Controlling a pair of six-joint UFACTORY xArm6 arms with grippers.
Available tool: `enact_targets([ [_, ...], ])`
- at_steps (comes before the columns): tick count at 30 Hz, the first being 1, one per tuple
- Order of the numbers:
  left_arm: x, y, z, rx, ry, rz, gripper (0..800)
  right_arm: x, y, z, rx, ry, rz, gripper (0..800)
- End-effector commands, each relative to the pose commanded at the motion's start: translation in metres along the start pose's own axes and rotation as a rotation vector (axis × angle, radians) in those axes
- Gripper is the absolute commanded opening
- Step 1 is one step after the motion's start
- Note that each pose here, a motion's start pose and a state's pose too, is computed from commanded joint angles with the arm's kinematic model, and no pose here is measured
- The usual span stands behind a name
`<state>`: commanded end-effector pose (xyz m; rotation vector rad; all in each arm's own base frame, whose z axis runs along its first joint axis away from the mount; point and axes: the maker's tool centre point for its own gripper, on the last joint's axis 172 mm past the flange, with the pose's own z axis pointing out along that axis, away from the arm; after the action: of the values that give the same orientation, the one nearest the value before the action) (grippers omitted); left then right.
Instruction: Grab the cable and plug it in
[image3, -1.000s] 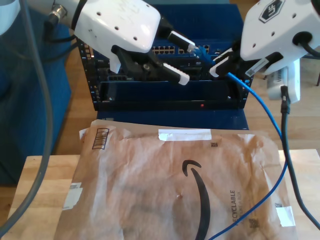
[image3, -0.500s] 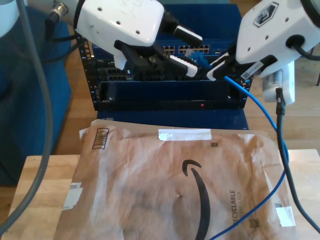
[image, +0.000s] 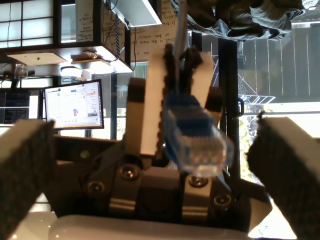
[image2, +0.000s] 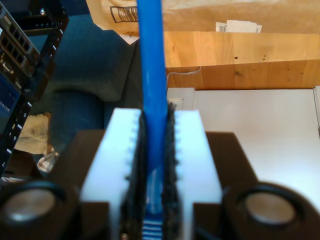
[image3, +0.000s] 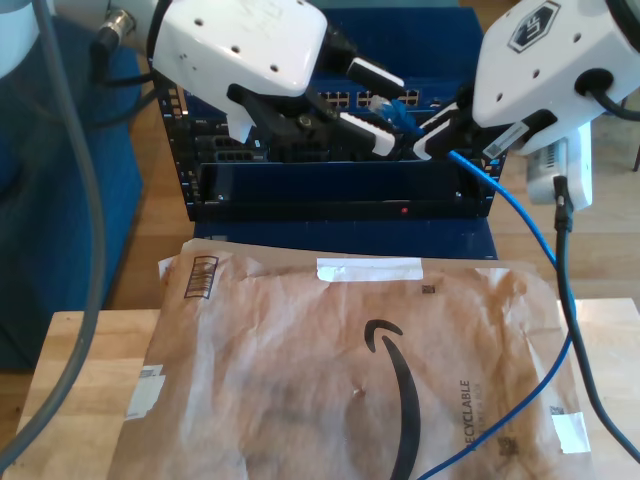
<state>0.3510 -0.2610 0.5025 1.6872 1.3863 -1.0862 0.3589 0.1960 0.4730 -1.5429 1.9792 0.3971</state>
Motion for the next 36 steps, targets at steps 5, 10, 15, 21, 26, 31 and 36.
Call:
enact_targets([
  [5,0.0010,-0.0002,0.0005,0.001,-0.001,-0.003,499,0.0000,0.0000,0.0000,0.000,0.000,0.000,3],
  [10,0.0003,-0.0001,-0.0005,-0.001,0.000,0.016,398,-0.0005,0.0005,-0.0017,0.004,-0.001,-0.003,3],
  [15,0.0003,-0.0001,-0.0005,-0.001,0.000,0.016,353,-0.0004,0.0026,-0.0036,0.007,-0.003,-0.005,3],
  [21,0.0000,-0.0002,-0.0012,-0.003,0.000,0.017,282,-0.0004,0.0026,-0.0036,0.007,-0.003,-0.005,3],
  [26,-0.0003,0.0001,-0.0020,-0.007,0.001,0.022,222,-0.0012,0.0026,-0.0041,0.008,-0.005,-0.005,3],
  [31,-0.0008,-0.0002,-0.0022,-0.008,0.001,0.028,139,-0.0011,0.0032,-0.0033,0.006,-0.004,-0.006,3],
  [36,-0.0011,0.0006,-0.0028,-0.014,0.002,0.031,34,-0.0016,0.0031,-0.0039,0.007,-0.005,-0.007,4],
])
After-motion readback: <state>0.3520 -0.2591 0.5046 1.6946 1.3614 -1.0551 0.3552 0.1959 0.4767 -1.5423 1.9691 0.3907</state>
